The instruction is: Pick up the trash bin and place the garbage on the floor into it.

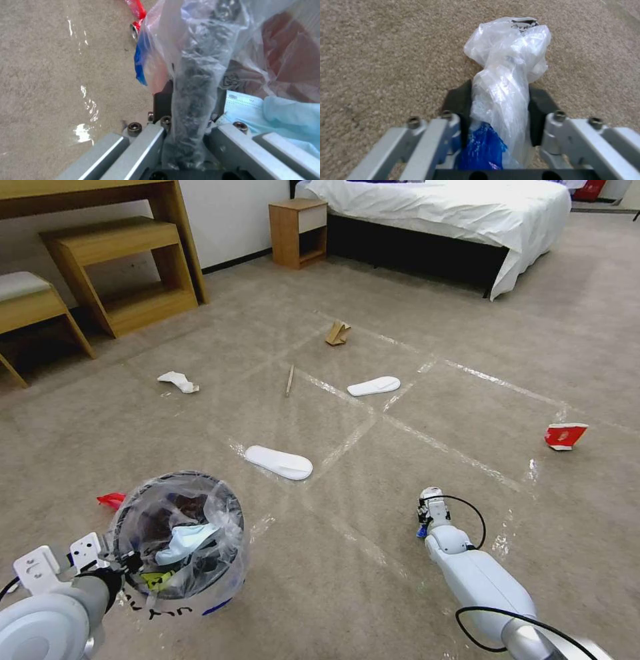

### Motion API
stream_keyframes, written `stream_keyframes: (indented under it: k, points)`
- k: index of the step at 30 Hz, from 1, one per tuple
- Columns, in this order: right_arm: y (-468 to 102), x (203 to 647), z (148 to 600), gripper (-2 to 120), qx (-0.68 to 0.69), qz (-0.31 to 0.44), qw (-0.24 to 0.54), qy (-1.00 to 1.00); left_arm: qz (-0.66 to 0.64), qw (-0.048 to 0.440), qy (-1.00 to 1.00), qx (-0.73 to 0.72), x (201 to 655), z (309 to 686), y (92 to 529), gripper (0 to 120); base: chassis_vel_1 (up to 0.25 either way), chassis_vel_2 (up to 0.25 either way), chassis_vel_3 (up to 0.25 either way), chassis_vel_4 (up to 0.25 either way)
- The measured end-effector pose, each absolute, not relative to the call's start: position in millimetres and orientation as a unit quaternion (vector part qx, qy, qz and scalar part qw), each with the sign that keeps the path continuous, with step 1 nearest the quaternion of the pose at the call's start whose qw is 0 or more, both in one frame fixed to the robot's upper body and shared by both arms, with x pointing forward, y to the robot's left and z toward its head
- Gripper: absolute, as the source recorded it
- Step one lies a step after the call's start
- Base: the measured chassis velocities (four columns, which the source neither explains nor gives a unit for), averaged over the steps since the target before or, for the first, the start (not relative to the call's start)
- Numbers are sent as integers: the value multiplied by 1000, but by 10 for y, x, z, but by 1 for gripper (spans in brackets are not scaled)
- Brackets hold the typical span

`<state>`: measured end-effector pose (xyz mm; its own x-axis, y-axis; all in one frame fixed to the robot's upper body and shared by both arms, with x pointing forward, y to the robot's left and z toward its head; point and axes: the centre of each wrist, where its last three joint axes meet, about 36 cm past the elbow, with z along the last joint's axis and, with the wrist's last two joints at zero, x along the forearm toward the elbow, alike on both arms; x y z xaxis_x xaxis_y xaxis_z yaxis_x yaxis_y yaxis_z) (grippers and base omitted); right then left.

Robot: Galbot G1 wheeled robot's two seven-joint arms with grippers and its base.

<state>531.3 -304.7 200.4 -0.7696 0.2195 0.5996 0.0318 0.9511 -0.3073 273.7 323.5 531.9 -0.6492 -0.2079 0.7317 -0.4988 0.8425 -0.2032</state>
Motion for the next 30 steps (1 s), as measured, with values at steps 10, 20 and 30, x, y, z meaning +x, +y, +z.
stream_keyframes:
  k: [10,20,30]
  points:
    - [-3044,5355,2050,3,-66,138,320,-935,197,367,-887,198,2735,5331,3231,0,0,0,0,0]
    - [-3287,5508,2593,1,-79,120,251,-957,198,365,-889,195,2718,5398,3232,0,0,0,0,0]
    - [-3628,5820,4675,1,44,74,-96,-992,203,362,-890,191,2730,5463,3241,0,0,0,0,0]
